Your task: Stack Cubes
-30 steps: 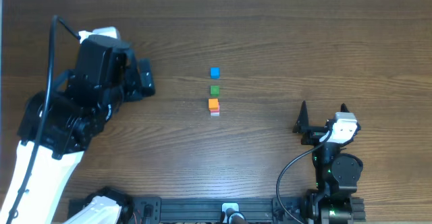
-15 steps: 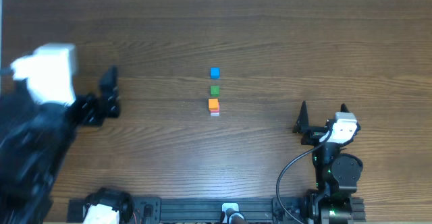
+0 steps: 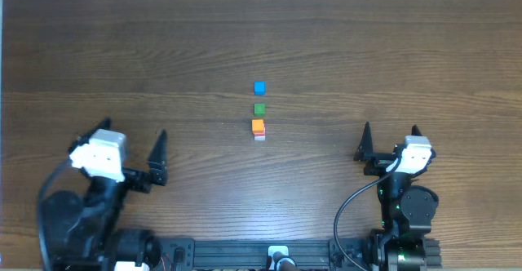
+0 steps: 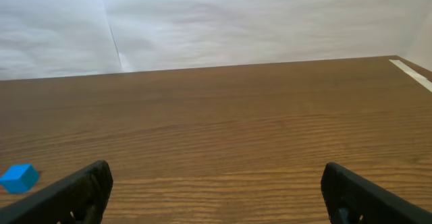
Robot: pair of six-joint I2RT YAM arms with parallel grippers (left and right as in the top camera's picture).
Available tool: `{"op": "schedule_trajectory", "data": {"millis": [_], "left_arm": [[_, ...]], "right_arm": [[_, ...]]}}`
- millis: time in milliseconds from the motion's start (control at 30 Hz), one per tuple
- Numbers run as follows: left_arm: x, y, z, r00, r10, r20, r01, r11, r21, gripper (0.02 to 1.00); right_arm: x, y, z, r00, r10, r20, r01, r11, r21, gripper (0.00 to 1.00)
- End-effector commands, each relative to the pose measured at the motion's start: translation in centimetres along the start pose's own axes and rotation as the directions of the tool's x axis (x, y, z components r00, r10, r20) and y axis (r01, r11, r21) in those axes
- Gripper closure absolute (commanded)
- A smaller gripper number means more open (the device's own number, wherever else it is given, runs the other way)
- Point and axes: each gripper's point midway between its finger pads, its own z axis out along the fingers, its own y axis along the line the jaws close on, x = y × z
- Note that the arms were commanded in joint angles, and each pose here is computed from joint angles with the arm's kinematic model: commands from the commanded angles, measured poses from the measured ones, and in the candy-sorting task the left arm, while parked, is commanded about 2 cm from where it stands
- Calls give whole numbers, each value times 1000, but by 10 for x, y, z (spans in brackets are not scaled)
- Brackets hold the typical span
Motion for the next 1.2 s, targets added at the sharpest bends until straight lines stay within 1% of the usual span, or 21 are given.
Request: {"op": "schedule_trajectory", "data": {"millis": [33, 167, 333, 500, 1067, 1200], "left_arm": [[48, -4, 20, 1000, 19, 16, -19, 999, 38, 18], [62, -3, 32, 998, 27, 60, -29, 999, 35, 18], [61, -2, 38, 986, 46, 161, -51, 998, 28, 18], [63, 0, 42, 974, 57, 219, -63, 998, 20, 18], [117, 3, 60, 990, 40, 138, -44, 999, 21, 18], [115, 2, 60, 988, 42, 147, -46, 999, 24, 18]], "right_arm": [[4, 0, 1, 1000, 5, -11, -5, 1000, 1, 7], [4, 0, 1, 1000, 5, -11, -5, 1000, 1, 9], [4, 0, 1, 1000, 5, -11, -5, 1000, 1, 7], [4, 0, 1, 1000, 5, -11, -5, 1000, 1, 7], [4, 0, 1, 1000, 5, -11, -5, 1000, 1, 7], [4, 0, 1, 1000, 5, -11, -5, 1000, 1, 7]]}}
